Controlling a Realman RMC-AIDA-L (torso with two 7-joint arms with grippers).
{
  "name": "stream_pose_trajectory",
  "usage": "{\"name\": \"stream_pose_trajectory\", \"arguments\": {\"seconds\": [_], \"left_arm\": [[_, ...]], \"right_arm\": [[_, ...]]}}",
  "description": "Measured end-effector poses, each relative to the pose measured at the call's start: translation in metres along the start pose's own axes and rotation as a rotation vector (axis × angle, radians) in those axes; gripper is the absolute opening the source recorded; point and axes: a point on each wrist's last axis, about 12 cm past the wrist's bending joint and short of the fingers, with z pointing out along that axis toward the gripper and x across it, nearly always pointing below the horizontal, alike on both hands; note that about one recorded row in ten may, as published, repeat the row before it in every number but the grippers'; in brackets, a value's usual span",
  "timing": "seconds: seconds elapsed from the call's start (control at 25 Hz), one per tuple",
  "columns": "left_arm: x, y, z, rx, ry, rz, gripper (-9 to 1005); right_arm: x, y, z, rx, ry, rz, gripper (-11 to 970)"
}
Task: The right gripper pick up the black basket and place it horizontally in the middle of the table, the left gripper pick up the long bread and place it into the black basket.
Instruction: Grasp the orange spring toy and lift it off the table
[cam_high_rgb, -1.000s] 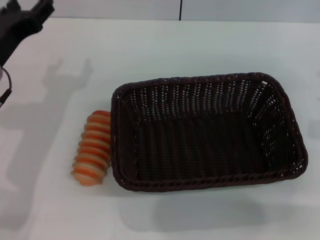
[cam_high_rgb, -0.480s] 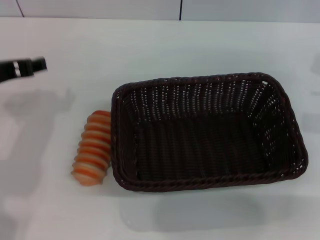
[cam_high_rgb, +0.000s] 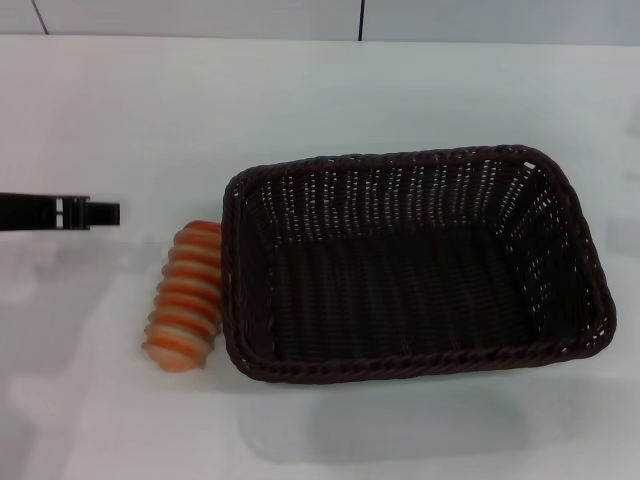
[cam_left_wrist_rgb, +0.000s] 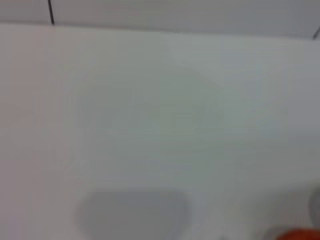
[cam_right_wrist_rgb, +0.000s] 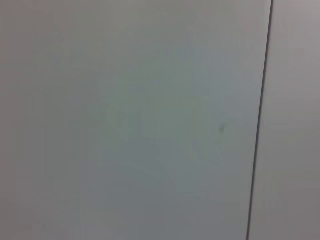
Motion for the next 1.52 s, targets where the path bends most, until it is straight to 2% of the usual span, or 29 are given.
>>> {"name": "stream_pose_trajectory", "arguments": {"seconds": [0.52,1.0,1.36,1.52], "left_arm": [[0.009,-0.007,0.008,0.073,0.099,0.034,753],[0.006,-0.016,0.018,0.129,0.184,0.067,752],[0.004,-0.029,0.019,0.219,0.213,0.058,752],[0.007,-0.028,0.024,0.224,0.232,0.045,751]], "right_arm": [[-0.016,0.008,0.008,-0.009,-0.034,-0.026,285],[-0.019,0.010,0.010,-0.011,-0.038,-0.017,285],[-0.022,0.012,0.012,-0.018,-0.040,-0.010,285],[-0.022,0.013,0.013,-0.020,-0.041,-0.010,284]]}}
